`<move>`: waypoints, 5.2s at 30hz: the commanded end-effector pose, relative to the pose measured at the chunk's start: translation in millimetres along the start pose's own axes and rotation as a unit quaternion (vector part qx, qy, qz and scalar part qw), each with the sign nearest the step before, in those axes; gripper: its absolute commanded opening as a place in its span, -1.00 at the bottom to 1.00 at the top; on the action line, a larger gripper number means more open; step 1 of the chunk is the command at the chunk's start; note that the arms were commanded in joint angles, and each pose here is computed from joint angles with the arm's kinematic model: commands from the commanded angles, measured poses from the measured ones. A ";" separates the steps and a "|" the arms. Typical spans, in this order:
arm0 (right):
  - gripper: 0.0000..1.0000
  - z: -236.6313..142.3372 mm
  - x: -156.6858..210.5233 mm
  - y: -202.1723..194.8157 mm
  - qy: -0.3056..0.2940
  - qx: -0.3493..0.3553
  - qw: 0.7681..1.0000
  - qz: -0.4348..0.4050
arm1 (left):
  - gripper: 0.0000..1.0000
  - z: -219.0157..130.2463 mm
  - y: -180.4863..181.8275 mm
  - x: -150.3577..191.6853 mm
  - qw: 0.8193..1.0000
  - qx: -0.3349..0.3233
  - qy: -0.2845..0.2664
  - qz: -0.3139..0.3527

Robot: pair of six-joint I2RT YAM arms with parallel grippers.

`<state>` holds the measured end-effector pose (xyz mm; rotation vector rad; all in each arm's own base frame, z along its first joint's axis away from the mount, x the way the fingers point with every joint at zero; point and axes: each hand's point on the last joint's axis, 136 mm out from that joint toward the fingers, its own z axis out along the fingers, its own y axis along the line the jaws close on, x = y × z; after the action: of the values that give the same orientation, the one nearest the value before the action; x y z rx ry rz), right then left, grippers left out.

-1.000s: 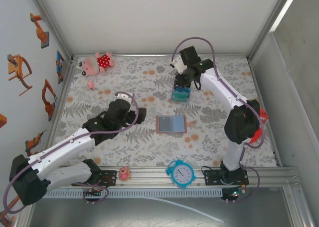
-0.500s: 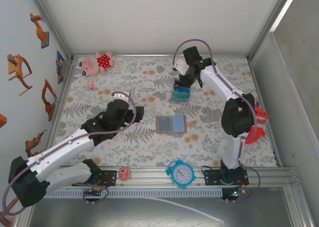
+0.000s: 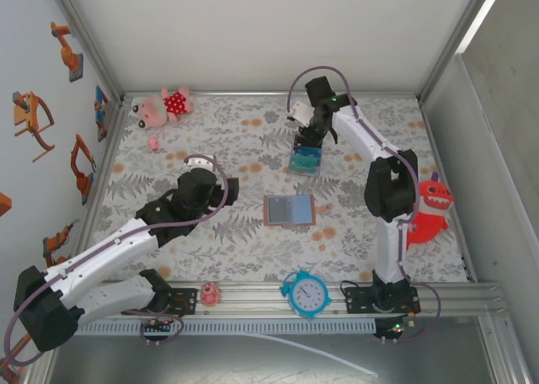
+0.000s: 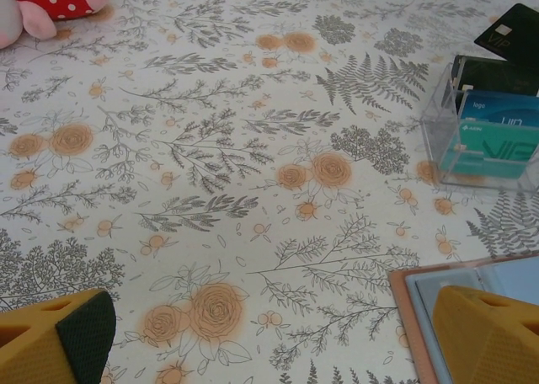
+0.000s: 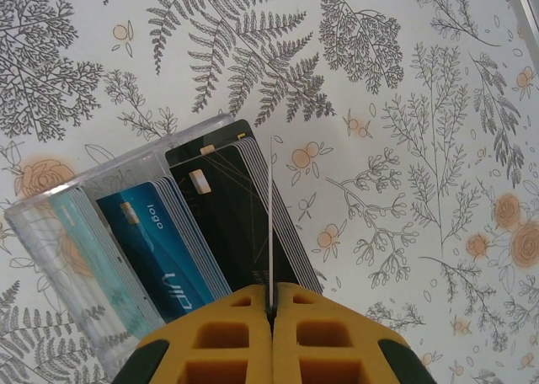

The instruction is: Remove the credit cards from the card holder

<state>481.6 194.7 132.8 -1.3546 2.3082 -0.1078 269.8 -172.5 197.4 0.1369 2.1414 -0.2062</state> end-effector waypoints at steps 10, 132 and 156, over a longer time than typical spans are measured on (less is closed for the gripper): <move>-1.00 17.8 7.3 6.9 0.019 -0.028 0.999 -0.011 | 0.93 2.0 6.8 -6.2 1.000 -0.019 0.001 -0.008; -0.04 -5.9 26.9 265.3 0.079 -0.078 0.914 0.391 | 0.94 -9.9 109.6 45.8 0.963 -0.156 -0.047 -0.216; -0.32 19.9 56.5 279.8 0.123 -0.075 0.912 0.384 | 0.94 -0.3 101.8 40.5 0.967 -0.140 -0.023 -0.209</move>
<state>246.6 302.4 24.8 -0.4231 2.9099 0.1864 261.1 -68.4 142.6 -0.5041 2.1154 -0.1311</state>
